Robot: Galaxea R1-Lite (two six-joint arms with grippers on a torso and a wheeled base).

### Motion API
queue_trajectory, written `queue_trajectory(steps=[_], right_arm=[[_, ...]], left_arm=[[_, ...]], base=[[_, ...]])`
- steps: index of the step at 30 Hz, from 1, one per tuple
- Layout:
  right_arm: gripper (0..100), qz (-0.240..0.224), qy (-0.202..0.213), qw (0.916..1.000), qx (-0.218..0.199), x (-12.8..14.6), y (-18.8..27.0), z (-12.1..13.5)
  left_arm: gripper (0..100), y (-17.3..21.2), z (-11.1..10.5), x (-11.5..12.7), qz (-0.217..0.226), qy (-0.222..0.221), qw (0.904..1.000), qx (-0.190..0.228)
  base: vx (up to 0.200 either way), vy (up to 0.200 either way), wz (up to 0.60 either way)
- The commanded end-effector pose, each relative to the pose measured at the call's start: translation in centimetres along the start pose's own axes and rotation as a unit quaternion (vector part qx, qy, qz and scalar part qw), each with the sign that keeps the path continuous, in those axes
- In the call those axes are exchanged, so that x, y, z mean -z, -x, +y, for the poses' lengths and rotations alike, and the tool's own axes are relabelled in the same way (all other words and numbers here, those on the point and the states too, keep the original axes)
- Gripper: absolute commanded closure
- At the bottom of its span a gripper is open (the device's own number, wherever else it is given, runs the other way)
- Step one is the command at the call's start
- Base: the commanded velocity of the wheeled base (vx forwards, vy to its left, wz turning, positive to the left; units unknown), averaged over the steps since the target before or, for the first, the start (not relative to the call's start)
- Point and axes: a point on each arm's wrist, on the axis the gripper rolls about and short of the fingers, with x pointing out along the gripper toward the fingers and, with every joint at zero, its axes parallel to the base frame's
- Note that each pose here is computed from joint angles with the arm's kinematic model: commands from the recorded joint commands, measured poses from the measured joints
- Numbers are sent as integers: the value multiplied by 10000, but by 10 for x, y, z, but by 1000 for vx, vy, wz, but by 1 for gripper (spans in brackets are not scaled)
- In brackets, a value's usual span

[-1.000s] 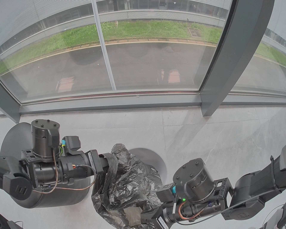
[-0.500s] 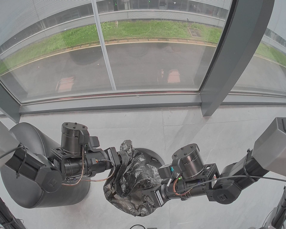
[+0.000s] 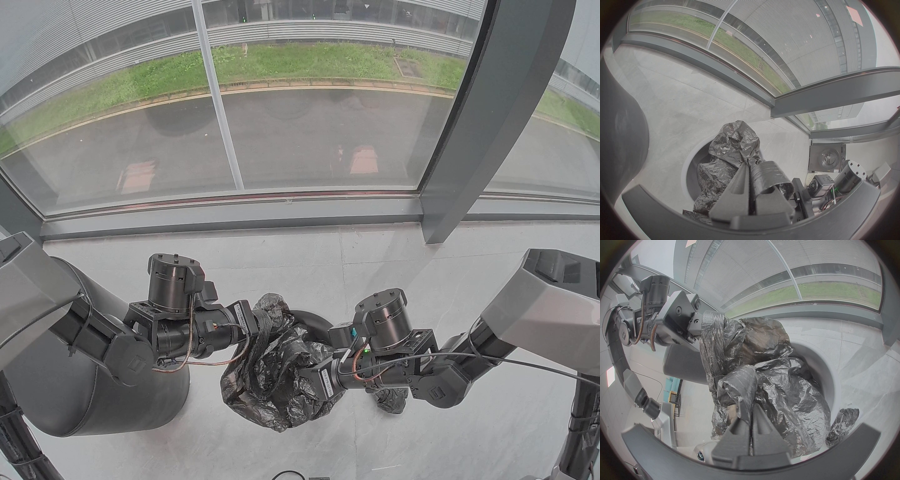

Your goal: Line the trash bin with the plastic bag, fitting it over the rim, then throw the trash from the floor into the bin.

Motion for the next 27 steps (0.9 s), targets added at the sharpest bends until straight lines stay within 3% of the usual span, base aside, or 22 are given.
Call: queue_trajectory(steps=[1,6,11,17,27], right_arm=[[100,-57,-13,10000,56,-2,-16,-7],[100,-155,-5,9998,92,-6,-27,-9],[100,-254,16,9986,468,-6,-43,-14],[100,-260,31,9984,506,-5,-50,-16],[100,-26,-67,9982,590,13,-7,-13]], left_arm=[[100,-8,6,-3,-25,42,10000,-60],[100,-11,8,-7,-67,47,9999,-70],[100,-20,15,-10,-88,-50,9998,-159],[100,-27,21,-12,-197,-142,9996,-136],[100,-22,19,5,44,151,9997,-173]], base=[[0,0,0],[0,0,0],[0,0,0],[0,0,0],[0,0,0]])
